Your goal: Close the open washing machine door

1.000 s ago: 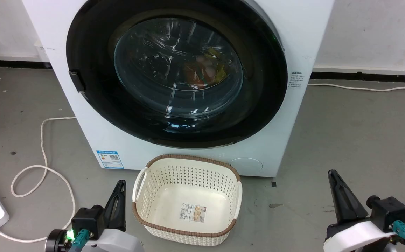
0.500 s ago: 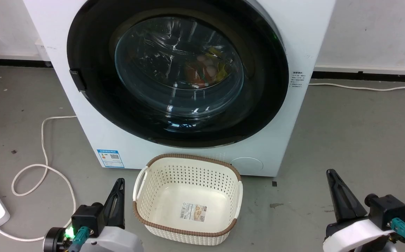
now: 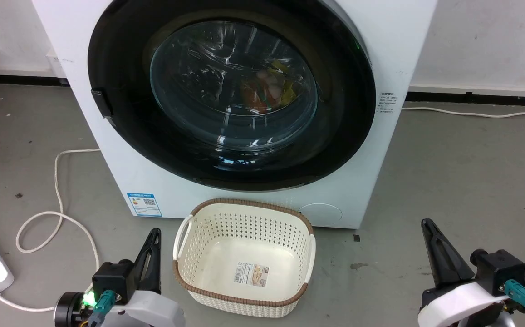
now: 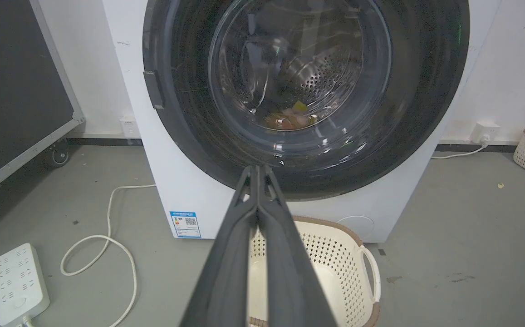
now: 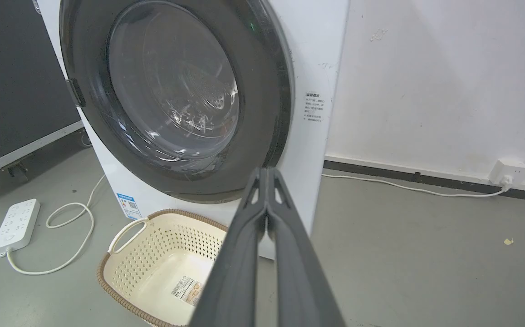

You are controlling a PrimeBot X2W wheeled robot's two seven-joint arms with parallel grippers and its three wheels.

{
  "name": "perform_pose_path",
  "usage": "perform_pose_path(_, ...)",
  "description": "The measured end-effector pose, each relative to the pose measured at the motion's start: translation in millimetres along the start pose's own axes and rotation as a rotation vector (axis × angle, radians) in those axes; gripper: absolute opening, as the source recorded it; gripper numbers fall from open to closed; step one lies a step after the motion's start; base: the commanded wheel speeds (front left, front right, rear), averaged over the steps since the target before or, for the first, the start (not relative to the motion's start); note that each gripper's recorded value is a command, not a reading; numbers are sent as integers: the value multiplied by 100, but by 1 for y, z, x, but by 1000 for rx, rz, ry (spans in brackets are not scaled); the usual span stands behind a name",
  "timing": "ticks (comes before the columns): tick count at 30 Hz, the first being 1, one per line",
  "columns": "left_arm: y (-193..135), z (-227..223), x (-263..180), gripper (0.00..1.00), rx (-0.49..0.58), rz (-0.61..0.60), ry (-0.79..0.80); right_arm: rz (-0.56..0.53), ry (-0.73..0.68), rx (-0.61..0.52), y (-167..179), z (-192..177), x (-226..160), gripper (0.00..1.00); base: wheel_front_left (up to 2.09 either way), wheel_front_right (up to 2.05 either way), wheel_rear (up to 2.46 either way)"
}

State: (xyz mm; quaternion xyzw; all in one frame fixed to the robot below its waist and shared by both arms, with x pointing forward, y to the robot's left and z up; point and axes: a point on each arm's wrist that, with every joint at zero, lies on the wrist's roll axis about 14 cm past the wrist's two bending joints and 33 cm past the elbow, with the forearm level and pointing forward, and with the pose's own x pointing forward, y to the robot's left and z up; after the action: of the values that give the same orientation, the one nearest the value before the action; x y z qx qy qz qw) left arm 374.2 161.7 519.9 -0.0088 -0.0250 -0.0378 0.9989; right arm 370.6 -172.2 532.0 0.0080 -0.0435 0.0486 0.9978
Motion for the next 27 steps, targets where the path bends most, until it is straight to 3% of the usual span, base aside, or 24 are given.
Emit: perform_pose_path(27, 6, 5, 1, 0, 25, 27, 18, 16, 32, -27, 5, 0, 3, 0, 0, 0, 0)
